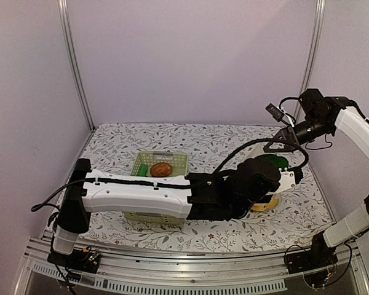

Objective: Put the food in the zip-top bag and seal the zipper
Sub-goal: Adjust the fake vegetable in the zipper food storage bag.

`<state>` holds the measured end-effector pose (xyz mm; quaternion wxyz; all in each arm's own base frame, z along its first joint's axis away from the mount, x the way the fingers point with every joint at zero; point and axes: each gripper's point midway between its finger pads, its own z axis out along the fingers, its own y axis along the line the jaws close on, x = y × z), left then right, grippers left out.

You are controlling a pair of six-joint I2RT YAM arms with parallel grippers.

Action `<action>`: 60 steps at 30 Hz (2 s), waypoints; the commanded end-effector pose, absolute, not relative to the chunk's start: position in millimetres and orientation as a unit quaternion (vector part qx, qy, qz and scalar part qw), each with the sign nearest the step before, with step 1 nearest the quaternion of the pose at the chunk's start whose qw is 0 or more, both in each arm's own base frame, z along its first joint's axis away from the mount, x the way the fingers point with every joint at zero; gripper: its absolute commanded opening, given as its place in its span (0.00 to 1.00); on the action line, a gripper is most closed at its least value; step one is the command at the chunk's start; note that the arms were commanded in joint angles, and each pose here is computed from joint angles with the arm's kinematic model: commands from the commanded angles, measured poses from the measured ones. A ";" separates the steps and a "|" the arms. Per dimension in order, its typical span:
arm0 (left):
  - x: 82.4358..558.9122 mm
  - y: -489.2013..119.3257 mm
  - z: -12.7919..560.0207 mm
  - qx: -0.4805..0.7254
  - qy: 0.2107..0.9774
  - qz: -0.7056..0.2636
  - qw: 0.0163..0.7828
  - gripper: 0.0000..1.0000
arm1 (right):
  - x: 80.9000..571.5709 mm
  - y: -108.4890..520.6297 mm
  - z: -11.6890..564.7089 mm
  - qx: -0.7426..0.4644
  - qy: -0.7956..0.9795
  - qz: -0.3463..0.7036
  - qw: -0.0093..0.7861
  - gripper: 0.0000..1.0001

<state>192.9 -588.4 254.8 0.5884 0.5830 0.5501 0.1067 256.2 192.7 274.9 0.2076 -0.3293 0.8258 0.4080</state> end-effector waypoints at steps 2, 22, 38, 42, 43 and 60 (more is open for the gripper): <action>204.4 -586.4 286.8 0.558 0.532 0.105 0.628 0.00 | 243.6 193.0 277.4 -0.338 0.820 0.414 0.206 0.00; 234.4 -581.3 200.2 0.636 0.492 0.227 0.550 0.00 | 228.0 194.4 288.4 -0.349 0.805 0.432 0.211 0.00; 250.9 -566.1 209.8 0.585 0.561 0.216 0.544 0.46 | 233.9 196.6 289.0 -0.346 0.803 0.436 0.212 0.00; 225.0 -571.7 257.9 0.557 0.555 0.157 0.597 0.66 | 241.2 197.6 284.8 -0.342 0.807 0.435 0.207 0.00; 217.3 -573.3 269.0 0.550 0.554 0.139 0.609 0.70 | 242.3 197.7 284.4 -0.341 0.808 0.434 0.207 0.00; 126.8 -541.8 248.1 0.634 0.566 -0.007 0.527 0.57 | 237.7 197.0 275.2 -0.339 0.809 0.437 0.200 0.00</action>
